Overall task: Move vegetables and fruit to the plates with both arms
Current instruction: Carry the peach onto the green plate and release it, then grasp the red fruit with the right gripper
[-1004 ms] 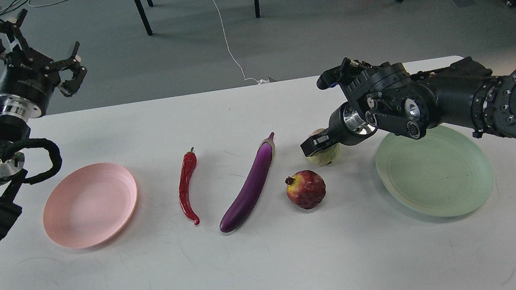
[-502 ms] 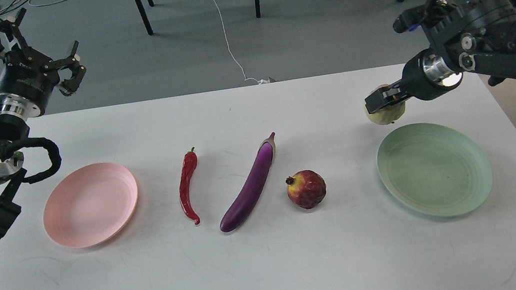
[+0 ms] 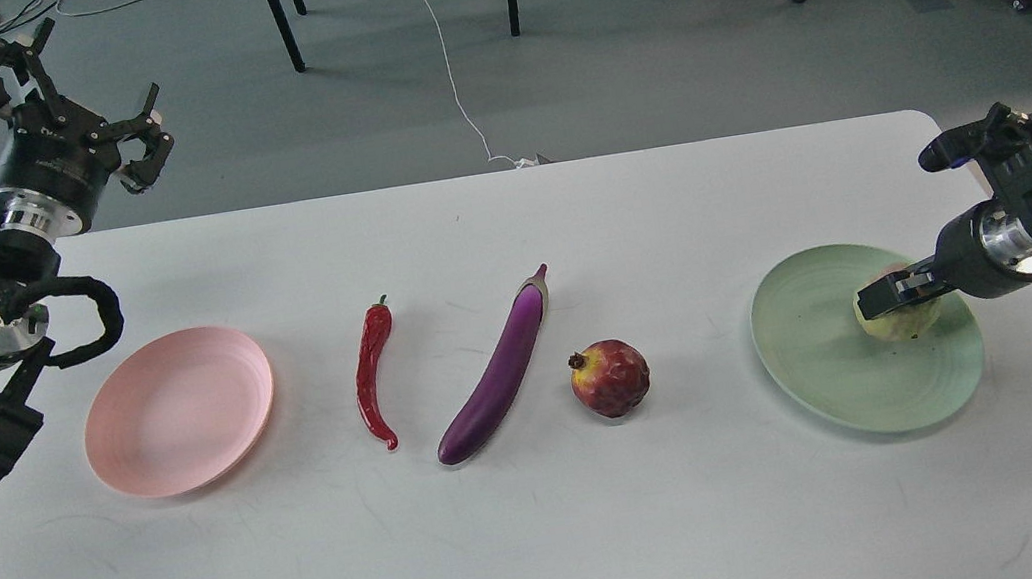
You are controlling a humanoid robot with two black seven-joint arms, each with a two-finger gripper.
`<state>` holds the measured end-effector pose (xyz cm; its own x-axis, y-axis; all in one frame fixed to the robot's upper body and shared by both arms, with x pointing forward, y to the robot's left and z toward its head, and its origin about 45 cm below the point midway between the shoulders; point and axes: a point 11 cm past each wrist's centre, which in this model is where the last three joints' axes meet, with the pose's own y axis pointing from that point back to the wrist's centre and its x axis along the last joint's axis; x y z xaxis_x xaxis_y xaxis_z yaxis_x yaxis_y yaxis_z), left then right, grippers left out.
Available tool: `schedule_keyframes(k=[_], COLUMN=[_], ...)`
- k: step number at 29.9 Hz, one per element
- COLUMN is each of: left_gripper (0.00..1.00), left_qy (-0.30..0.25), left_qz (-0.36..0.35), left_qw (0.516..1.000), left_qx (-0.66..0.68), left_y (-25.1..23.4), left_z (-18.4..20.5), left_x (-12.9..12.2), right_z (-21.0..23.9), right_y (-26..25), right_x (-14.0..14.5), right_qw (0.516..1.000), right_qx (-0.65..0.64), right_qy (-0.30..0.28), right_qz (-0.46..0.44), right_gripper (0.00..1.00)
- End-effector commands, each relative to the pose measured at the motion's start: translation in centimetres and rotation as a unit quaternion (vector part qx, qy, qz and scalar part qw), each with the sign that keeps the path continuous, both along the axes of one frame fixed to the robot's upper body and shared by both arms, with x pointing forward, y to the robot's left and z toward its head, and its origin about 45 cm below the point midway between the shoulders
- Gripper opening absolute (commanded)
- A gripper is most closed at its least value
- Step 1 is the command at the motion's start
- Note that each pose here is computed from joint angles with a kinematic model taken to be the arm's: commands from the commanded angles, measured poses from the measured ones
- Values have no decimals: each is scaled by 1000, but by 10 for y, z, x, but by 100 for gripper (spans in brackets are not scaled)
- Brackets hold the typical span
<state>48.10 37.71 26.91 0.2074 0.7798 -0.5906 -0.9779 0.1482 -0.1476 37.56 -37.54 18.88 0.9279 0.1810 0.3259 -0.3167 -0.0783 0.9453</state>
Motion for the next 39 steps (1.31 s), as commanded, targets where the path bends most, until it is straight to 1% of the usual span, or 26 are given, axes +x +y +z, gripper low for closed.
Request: schedule_keyframes(k=[1,6,10,11,17,23,27,33,39], left_gripper=[98,98,98,98,98,98,98,98,98], left_qy=[0,-1,-1,-1,-2,-2,-3,-3,0], left_qz=[1,3,3,4,8,9,12,13,15], left_qw=[1000,1000,1000,1000,1000,1000,1000,1000,1000], left_qx=[1,3,4,4,8,9,11,12,12], left_y=[2,4,5,5,11,12,16,17,19], left_z=[1,1,2,2,5,5,6,7,4], left_x=[0,-1,-1,-1,-2,-2,-3,-3,-4], right_z=[0,11,34,38,55,42,30,14,11], right_y=[1,4,26,35,129,209,246,266,277], right_x=[1,8,22,24,34,21,7,-1,3], right_qw=[1000,1000,999,999,992,979,971,966,964], right_qx=[1,9,26,32,80,94,106,83,80], right_qy=[-2,-13,-22,-22,-20,11,34,45,34], right_qz=[-1,-4,12,18,99,178,211,242,250], right_gripper=[97,98,99,99,98,97,96,95,95])
